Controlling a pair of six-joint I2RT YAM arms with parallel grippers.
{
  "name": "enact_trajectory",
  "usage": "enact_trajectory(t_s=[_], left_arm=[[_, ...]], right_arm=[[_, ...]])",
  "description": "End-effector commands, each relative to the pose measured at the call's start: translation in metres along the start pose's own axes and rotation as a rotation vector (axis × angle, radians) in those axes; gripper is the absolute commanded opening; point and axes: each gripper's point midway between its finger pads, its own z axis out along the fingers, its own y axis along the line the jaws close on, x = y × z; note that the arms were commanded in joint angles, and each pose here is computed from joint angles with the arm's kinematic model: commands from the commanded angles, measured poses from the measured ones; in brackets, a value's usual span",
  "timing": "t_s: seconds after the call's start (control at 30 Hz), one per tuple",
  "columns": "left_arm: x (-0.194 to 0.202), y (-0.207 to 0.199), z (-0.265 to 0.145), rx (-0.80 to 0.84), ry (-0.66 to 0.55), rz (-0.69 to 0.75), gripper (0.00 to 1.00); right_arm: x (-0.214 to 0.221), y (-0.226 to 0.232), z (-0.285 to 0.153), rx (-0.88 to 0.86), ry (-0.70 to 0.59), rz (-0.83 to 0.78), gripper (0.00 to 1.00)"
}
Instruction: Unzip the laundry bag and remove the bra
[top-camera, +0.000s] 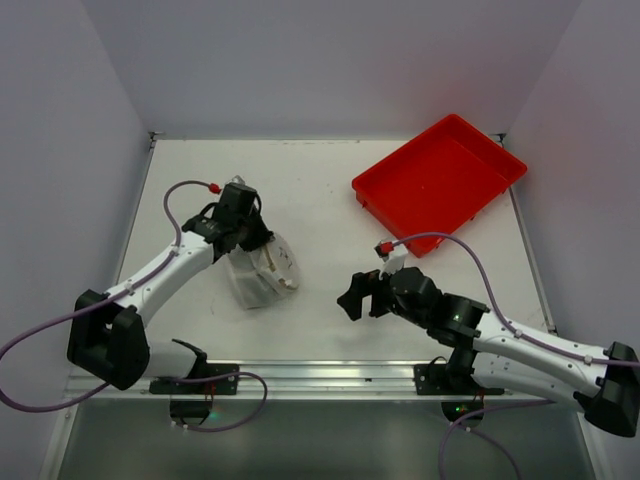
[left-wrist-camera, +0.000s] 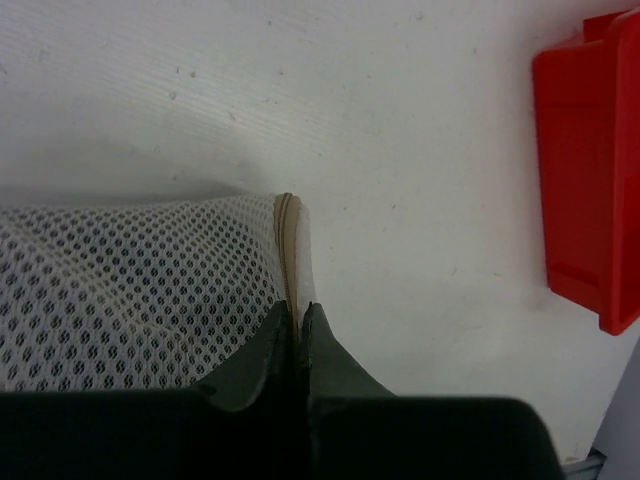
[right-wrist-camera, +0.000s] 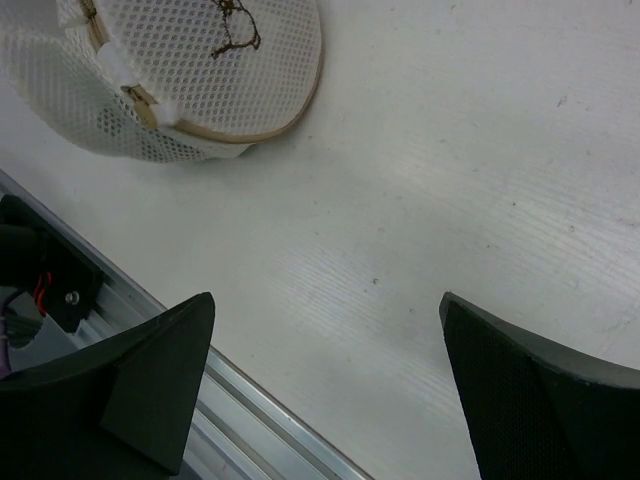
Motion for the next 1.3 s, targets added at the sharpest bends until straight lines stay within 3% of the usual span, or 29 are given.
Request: enact_trajectory(t_s=[0.0,0.27,0.43,0.87,1.27], left_arm=[[-0.018,-0.045,-0.026,0.232,-0.074,-0.031,0.0],[-0.016,-0.072,-0.067,0.482,-0.108,-0.136,0.0],[-0.017,-0.066,-0.076,0.502,-0.142,-0.215,0.0],[-0.019,-0.057,-0.079,0.501,-0.17,-0.315,0.0],[-0.019,-0.058,-0.08,0.504,-0.166,-0.309,0.0]], right_arm=[[-0.024,0.018,-0.005,-0.062,-0.07,0.031,0.94],[-0.045,0.076,0.004,-0.276,-0.074,0.125,0.72],[-0.057,0.103,0.017,-0.336,-0.081,0.131,0.63],[-0.056,0.135,0.046,-0.367,-0.043,0.116,0.5],[-0.059,0.139,0.058,-0.356,-0.044,0.095,0.48]])
